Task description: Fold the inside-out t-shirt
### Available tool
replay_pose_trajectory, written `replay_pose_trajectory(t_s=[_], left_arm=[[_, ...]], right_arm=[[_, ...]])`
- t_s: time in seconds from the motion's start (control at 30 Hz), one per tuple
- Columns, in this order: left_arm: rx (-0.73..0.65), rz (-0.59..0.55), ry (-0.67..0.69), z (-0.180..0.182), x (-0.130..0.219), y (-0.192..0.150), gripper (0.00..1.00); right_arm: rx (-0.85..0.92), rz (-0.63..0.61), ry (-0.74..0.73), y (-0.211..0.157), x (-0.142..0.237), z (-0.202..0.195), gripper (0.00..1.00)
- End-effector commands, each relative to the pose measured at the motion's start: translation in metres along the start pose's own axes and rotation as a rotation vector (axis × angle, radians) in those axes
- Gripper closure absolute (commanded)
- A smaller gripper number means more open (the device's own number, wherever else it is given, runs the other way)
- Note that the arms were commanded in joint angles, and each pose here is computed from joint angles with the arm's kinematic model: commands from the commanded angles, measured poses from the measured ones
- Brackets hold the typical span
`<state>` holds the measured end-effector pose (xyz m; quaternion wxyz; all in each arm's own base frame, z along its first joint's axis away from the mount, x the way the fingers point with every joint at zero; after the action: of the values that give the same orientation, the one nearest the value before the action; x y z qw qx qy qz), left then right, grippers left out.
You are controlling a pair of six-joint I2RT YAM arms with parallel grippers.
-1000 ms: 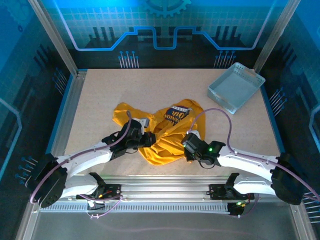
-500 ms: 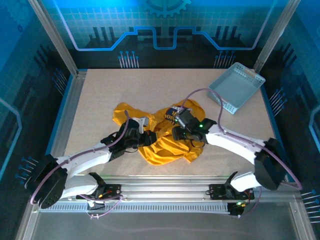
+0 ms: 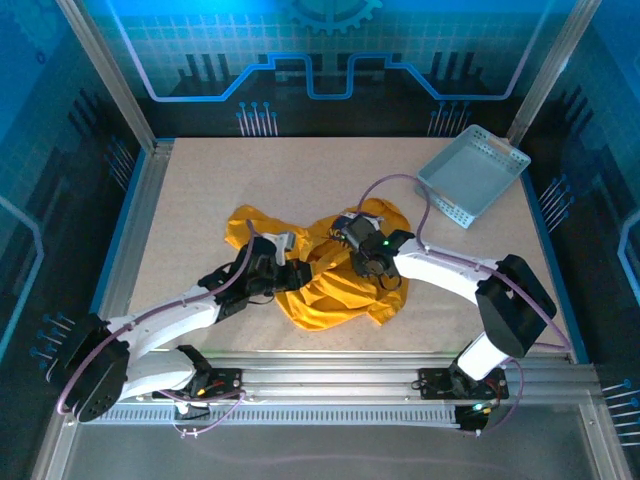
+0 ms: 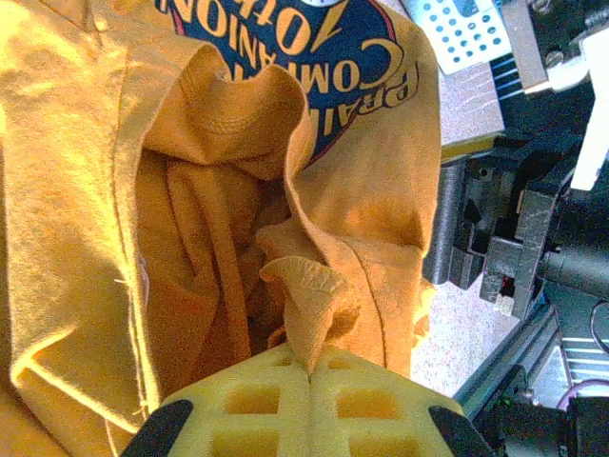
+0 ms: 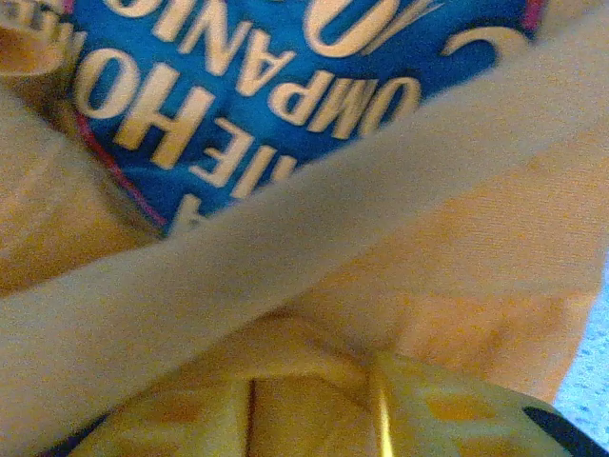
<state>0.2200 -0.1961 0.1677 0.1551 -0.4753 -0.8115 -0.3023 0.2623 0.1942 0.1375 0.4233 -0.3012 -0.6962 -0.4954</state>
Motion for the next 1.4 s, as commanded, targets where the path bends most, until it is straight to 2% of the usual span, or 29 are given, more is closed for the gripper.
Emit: replay_pose_trajectory(t_s=[0.0, 0.07, 0.13, 0.17, 0.27, 0.43, 0.5, 0.6, 0.63, 0.67, 0.7, 0.8, 0.87, 0.97, 1.13, 1.2, 1.37], left_arm=[[-0.024, -0.047, -0.014, -0.011, 0.008, 0.014, 1.0], [-0.025, -0.048, -0.01, -0.01, 0.008, 0.015, 1.0], [-0.027, -0.051, -0.01, -0.01, 0.008, 0.016, 0.99], [-0.026, -0.053, -0.004, -0.01, 0.008, 0.017, 0.99], [-0.029, -0.064, 0.035, -0.007, 0.009, 0.022, 0.97], [-0.066, -0.056, 0.158, 0.003, 0.004, 0.039, 0.93], [-0.097, -0.044, 0.207, 0.005, 0.0, 0.046, 0.86], [-0.111, -0.053, 0.379, 0.01, 0.0, 0.059, 0.8], [-0.105, -0.07, 0.447, 0.012, 0.003, 0.063, 0.72], [-0.089, -0.102, 0.515, 0.012, 0.01, 0.069, 0.6], [-0.081, -0.123, 0.544, 0.01, 0.016, 0.071, 0.57], [-0.125, -0.197, 0.49, -0.019, 0.037, 0.063, 0.41], [-0.111, -0.199, 0.348, -0.042, 0.046, 0.049, 0.35], [-0.021, -0.086, 0.127, -0.06, 0.035, 0.028, 0.33], [-0.054, -0.014, -0.015, -0.09, 0.019, 0.001, 0.27], [-0.051, -0.007, -0.032, -0.094, 0.013, -0.002, 0.25], [-0.066, 0.02, -0.025, -0.095, -0.004, -0.003, 0.26]], right_arm=[[-0.045, 0.019, -0.027, -0.001, 0.004, -0.008, 0.55], [-0.052, 0.038, 0.02, -0.004, 0.001, -0.003, 0.54], [-0.06, 0.061, 0.049, -0.007, -0.003, 0.001, 0.6], [-0.063, 0.065, 0.063, -0.007, -0.003, 0.003, 0.66], [-0.081, 0.025, 0.096, 0.0, 0.013, 0.002, 0.99], [-0.081, -0.153, 0.118, 0.022, 0.085, -0.01, 1.0], [-0.084, -0.241, 0.156, 0.029, 0.116, -0.014, 1.0], [-0.105, -0.324, 0.221, 0.036, 0.151, -0.018, 1.0], [-0.111, -0.344, 0.24, 0.037, 0.158, -0.018, 1.0], [-0.117, -0.363, 0.261, 0.039, 0.166, -0.017, 1.0], [-0.122, -0.379, 0.277, 0.041, 0.171, -0.015, 1.0], [-0.124, -0.41, 0.303, 0.046, 0.179, -0.005, 1.0], [-0.118, -0.412, 0.308, 0.049, 0.177, 0.003, 1.0], [-0.127, -0.417, 0.329, 0.051, 0.172, 0.013, 1.0], [-0.121, -0.418, 0.353, 0.054, 0.168, 0.027, 1.0], [-0.114, -0.421, 0.36, 0.054, 0.168, 0.032, 1.0], [-0.111, -0.416, 0.364, 0.052, 0.166, 0.035, 1.0]])
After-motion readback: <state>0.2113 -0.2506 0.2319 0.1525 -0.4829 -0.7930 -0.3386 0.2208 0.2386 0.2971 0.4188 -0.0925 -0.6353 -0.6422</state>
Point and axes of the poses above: each hand's point on the last joint's axis, 136 mm out from that joint toward the fingers, its own x axis back along the fingers, its own z axis along the line the jaws close on, y = z × x, the point moved 7 cm from there along x, back along the fingers, and after that the axes turned 10 degrees about x, right-handed, at the moved point
